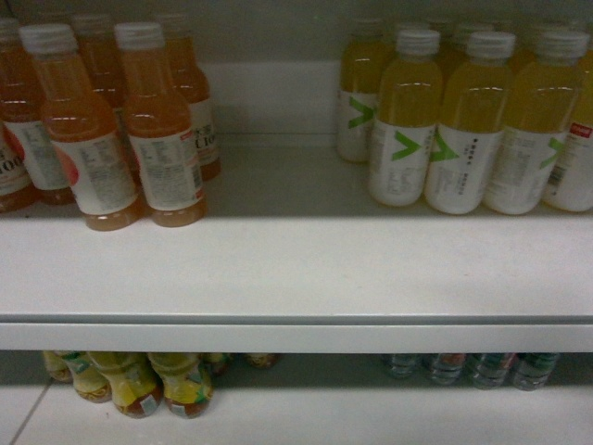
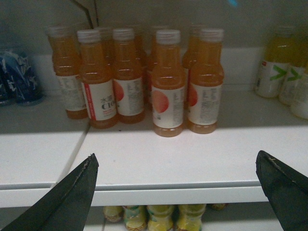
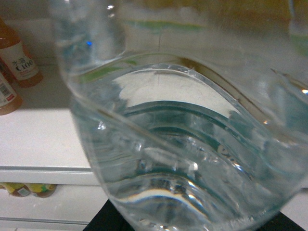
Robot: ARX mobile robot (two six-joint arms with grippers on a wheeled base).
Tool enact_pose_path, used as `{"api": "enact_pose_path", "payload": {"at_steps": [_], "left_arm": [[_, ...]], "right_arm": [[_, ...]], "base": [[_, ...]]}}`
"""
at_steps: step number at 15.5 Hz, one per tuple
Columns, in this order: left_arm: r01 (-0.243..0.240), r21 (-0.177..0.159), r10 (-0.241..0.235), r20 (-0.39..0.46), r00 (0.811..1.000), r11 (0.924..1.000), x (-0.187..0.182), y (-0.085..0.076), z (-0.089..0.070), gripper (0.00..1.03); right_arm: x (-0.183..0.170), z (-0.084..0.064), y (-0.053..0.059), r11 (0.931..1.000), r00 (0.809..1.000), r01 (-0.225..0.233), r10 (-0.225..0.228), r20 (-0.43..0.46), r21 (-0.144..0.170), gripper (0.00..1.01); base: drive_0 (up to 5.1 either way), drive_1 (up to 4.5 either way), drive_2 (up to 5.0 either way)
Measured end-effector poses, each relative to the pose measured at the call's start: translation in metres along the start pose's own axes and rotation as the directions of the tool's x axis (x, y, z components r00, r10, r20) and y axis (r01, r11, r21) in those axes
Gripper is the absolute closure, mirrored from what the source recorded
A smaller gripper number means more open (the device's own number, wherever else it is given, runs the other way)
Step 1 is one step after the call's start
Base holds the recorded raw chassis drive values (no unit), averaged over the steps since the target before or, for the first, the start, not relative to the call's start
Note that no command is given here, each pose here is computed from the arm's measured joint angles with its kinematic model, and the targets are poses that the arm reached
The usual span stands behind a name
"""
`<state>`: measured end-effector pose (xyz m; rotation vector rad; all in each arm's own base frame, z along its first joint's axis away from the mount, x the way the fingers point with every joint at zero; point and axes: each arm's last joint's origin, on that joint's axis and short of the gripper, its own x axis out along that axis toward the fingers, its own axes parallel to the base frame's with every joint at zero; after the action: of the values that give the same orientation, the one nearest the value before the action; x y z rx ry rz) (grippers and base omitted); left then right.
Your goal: Move water from second to third shelf
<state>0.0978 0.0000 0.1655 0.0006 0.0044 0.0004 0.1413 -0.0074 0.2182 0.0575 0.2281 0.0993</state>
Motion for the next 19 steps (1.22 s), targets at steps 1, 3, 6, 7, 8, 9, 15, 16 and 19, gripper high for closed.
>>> {"api": "enact_pose_path", "payload": {"at_steps": [1, 3, 6, 7, 8, 9, 15, 16, 19], "left_arm": [[0.000, 0.000, 0.000, 0.000, 1.000, 1.0000, 0.0000, 0.0000, 0.0000, 0.05], [0.000, 0.000, 0.000, -0.001, 1.000, 1.0000, 0.0000, 0.0000, -0.0001, 0.05], [0.000, 0.000, 0.000, 0.000, 1.000, 1.0000, 0.0000, 0.0000, 0.0000, 0.05], [0.000, 0.000, 0.000, 0.000, 1.000, 1.0000, 0.0000, 0.0000, 0.0000, 0.05], [0.000, 0.000, 0.000, 0.000, 1.000, 1.0000, 0.0000, 0.0000, 0.0000, 0.05], [0.000, 0.000, 0.000, 0.001, 1.000, 1.0000, 0.0000, 0.0000, 0.0001, 0.05], [0.000, 0.000, 0.000, 0.000, 1.000, 1.0000, 0.0000, 0.0000, 0.0000, 0.05], [0.001, 0.000, -0.001, 0.000, 1.000, 1.0000, 0.0000, 0.0000, 0.0000, 0.05], [0.001, 0.000, -0.001, 0.000, 1.000, 1.0000, 0.0000, 0.0000, 0.0000, 0.05]], "right_arm": [[0.0000, 0.0000, 0.0000, 1.0000, 1.000, 0.000, 0.000, 0.000, 0.000, 0.65], [0.0000, -0.0001, 0.0000, 1.0000, 1.000, 0.000, 0.000, -0.001, 0.000, 0.65], [0.0000, -0.0001, 0.0000, 1.0000, 1.000, 0.000, 0.000, -0.001, 0.000, 0.65], [0.0001, -0.0001, 0.0000, 1.0000, 1.000, 0.000, 0.000, -0.001, 0.000, 0.65], [0.0000, -0.0003, 0.0000, 1.0000, 1.000, 0.000, 0.000, -0.003, 0.000, 0.65], [-0.0001, 0.0003, 0.0000, 1.0000, 1.000, -0.001, 0.001, 0.003, -0.001, 0.65], [0.0000, -0.0001, -0.0001, 1.0000, 1.000, 0.000, 0.000, -0.001, 0.000, 0.65], [0.0000, 0.0000, -0.0001, 1.0000, 1.000, 0.000, 0.000, 0.000, 0.000, 0.65], [0.0000, -0.0001, 0.0000, 1.0000, 1.000, 0.000, 0.000, -0.001, 0.000, 0.65]], "base": [[-4.9, 2.42, 2.4], [-4.9, 2.43, 2.4], [-4.9, 3.28, 1.5], [-4.9, 3.28, 1.5], [-4.9, 3.30, 1.5], [-4.8, 3.41, 1.6], [-4.8, 3.42, 1.5], [-5.0, 3.23, 1.3], [-4.9, 3.36, 1.4]]}}
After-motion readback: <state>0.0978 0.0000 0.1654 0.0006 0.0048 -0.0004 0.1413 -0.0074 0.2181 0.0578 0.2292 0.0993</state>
